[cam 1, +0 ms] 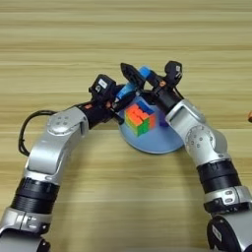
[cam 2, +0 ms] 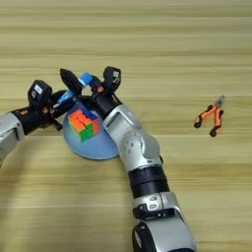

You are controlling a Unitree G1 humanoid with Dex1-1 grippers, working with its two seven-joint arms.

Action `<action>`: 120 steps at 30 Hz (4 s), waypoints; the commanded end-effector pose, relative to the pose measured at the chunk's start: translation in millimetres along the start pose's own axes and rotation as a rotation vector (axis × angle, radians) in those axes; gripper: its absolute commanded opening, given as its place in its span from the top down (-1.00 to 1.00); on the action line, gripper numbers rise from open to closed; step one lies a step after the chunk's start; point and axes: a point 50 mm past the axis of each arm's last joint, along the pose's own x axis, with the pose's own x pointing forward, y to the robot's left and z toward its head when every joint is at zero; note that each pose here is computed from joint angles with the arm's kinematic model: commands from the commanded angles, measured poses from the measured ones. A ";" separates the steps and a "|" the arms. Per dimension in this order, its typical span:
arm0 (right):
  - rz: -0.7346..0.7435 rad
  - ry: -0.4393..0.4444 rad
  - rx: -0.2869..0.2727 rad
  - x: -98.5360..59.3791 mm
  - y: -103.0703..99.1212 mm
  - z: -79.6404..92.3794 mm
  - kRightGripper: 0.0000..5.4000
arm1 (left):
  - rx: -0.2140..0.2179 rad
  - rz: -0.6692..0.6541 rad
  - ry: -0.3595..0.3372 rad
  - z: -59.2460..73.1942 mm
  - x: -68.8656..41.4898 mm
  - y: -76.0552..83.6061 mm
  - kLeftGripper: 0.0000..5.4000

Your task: Move the objects on the table

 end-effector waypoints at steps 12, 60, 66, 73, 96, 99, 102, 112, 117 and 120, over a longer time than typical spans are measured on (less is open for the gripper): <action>0.122 -0.002 0.065 23.2 32.3 -1.0 -0.26 | 0.011 -0.022 -0.031 9.8 3.6 -5.0 0.51; 0.113 -0.029 0.064 23.7 31.1 4.1 0.47 | 0.015 -0.040 -0.020 8.8 4.0 -9.9 0.36; 0.102 -0.056 0.028 21.8 30.9 11.2 0.48 | 0.019 -0.032 -0.018 9.0 4.1 -8.1 0.10; 0.065 -0.102 -0.036 16.6 27.9 23.3 0.48 | 0.023 -0.027 -0.020 9.6 4.2 -7.3 -0.23; -0.216 -0.204 -0.335 -67.1 5.0 83.1 0.48 | 0.015 0.056 -0.057 13.0 5.5 -3.3 -1.00; -0.269 -0.202 -0.392 -80.5 -0.1 85.2 0.48 | 0.021 0.126 -0.078 14.6 5.7 4.3 -1.00; -0.310 -0.204 -0.440 -92.2 -2.6 87.8 0.48 | 0.025 0.191 -0.118 18.8 5.4 10.3 -1.00; -0.428 -0.160 -0.477 -117.9 -12.7 94.1 0.48 | 0.035 0.380 -0.246 30.6 2.3 29.3 -1.00; -0.495 -0.107 -0.472 -126.0 -21.3 91.4 0.48 | 0.023 0.406 -0.247 27.8 3.5 32.6 -1.00; -0.536 -0.067 -0.453 -132.5 -27.4 88.3 0.48 | 0.022 0.403 -0.246 27.2 4.7 31.0 -1.00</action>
